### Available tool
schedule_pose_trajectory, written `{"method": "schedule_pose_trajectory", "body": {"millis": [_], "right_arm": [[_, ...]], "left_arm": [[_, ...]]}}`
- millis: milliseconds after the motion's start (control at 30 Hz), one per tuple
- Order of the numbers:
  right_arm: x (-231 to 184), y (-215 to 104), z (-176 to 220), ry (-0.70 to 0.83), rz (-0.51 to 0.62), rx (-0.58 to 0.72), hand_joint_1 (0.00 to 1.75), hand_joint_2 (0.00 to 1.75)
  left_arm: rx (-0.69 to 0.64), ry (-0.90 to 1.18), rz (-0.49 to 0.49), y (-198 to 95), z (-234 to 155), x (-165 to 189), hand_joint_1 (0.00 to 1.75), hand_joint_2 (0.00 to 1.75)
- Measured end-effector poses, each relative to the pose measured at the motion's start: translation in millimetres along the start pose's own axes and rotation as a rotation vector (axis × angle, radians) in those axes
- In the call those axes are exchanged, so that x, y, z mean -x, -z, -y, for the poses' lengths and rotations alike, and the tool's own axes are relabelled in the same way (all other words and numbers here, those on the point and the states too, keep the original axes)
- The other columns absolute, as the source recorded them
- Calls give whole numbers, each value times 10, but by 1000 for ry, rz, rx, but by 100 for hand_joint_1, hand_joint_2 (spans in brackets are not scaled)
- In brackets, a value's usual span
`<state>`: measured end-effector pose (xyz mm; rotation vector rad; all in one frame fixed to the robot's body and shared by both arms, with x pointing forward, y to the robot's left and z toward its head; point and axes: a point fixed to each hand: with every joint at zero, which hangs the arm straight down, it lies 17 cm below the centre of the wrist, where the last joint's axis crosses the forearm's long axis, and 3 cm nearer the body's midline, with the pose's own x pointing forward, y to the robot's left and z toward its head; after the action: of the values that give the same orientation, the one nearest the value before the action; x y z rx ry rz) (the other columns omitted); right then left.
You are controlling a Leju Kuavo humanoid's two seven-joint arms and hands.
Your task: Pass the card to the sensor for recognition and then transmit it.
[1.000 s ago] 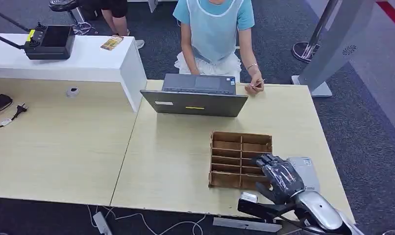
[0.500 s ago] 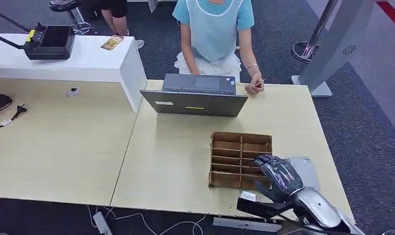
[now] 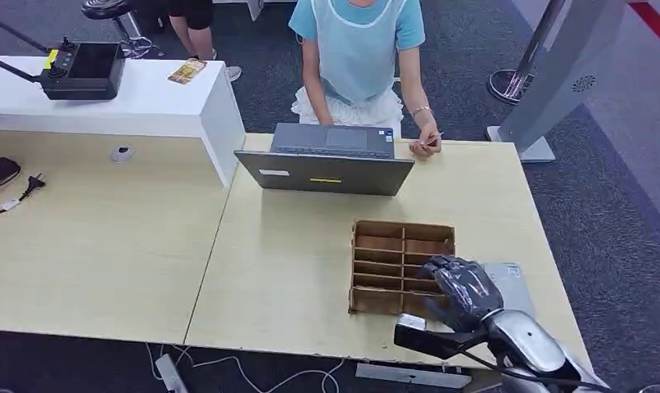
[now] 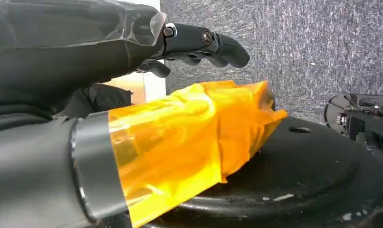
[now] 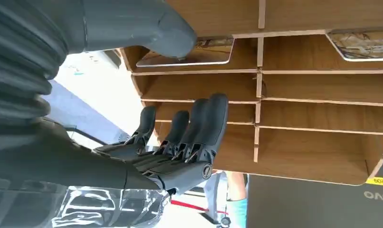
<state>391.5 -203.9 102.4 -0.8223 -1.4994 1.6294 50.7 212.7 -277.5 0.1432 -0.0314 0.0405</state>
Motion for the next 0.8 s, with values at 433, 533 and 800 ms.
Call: {"method": "schedule_pose_trajectory", "body": {"millis": [433,533,800], "right_arm": [[15,28,-4,0,-4,-1,171,175],[16,31,-2,0,-4,0,171,175],[17,40,24,10,-6,10,173,175]], "left_arm": [[0,-2,0,0,0,0,0,0],[0,-4,1,0,0,-2,0,0],[0,-5,2,0,-1,-4,0,0]]}}
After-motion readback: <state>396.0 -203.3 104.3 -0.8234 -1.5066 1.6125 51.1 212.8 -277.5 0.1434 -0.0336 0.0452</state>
